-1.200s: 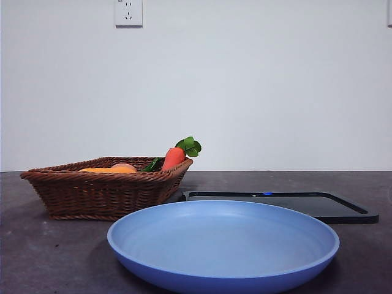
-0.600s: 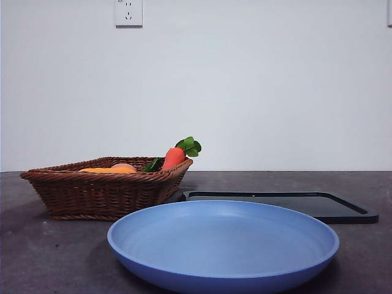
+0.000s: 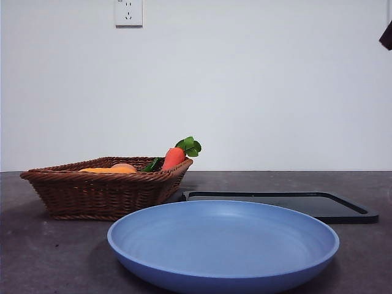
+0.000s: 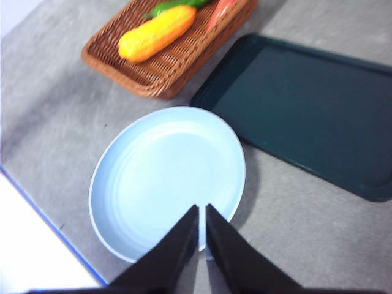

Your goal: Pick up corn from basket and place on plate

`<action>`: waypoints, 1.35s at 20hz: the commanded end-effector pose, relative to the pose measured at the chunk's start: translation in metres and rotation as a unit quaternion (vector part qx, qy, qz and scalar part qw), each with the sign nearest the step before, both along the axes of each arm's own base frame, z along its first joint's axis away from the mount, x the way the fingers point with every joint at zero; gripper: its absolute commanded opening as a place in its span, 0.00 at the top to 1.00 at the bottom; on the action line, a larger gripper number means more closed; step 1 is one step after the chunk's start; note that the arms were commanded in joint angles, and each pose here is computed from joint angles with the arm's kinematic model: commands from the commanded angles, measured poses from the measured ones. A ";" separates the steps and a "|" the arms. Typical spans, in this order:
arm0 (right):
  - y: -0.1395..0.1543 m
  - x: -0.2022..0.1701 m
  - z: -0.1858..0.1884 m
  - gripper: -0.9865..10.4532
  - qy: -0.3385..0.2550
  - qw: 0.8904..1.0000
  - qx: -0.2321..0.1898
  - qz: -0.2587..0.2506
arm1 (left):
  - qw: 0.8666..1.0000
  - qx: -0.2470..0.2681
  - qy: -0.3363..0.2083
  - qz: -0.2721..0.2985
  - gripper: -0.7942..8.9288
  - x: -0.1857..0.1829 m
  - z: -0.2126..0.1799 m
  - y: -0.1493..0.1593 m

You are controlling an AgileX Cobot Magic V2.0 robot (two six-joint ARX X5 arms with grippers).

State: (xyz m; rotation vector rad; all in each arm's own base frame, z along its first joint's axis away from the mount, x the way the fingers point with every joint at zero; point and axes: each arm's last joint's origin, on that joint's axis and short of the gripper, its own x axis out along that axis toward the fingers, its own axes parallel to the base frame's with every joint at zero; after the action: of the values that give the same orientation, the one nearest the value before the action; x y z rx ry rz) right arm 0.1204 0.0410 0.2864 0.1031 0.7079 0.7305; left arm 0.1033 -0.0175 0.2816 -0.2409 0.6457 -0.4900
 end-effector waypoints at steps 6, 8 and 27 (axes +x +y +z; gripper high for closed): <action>0.002 0.005 0.006 0.63 -0.015 1.000 0.007 -0.003 | 0.999 0.002 -0.033 -0.006 0.46 0.003 0.008 0.000; 0.003 0.012 0.002 0.63 0.006 1.000 0.008 -0.007 | 0.999 0.000 -0.035 -0.005 0.46 0.003 0.009 0.000; 0.059 0.111 -0.111 0.64 0.230 0.970 -0.051 0.052 | 0.999 -0.002 -0.036 -0.004 0.46 0.003 0.009 0.000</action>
State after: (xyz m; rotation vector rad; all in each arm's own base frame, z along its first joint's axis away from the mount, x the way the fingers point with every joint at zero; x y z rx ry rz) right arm 0.2276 0.0974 0.1741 0.1459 1.2064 0.7712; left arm 0.1060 -0.0176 0.2854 -0.2273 0.5956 -0.4958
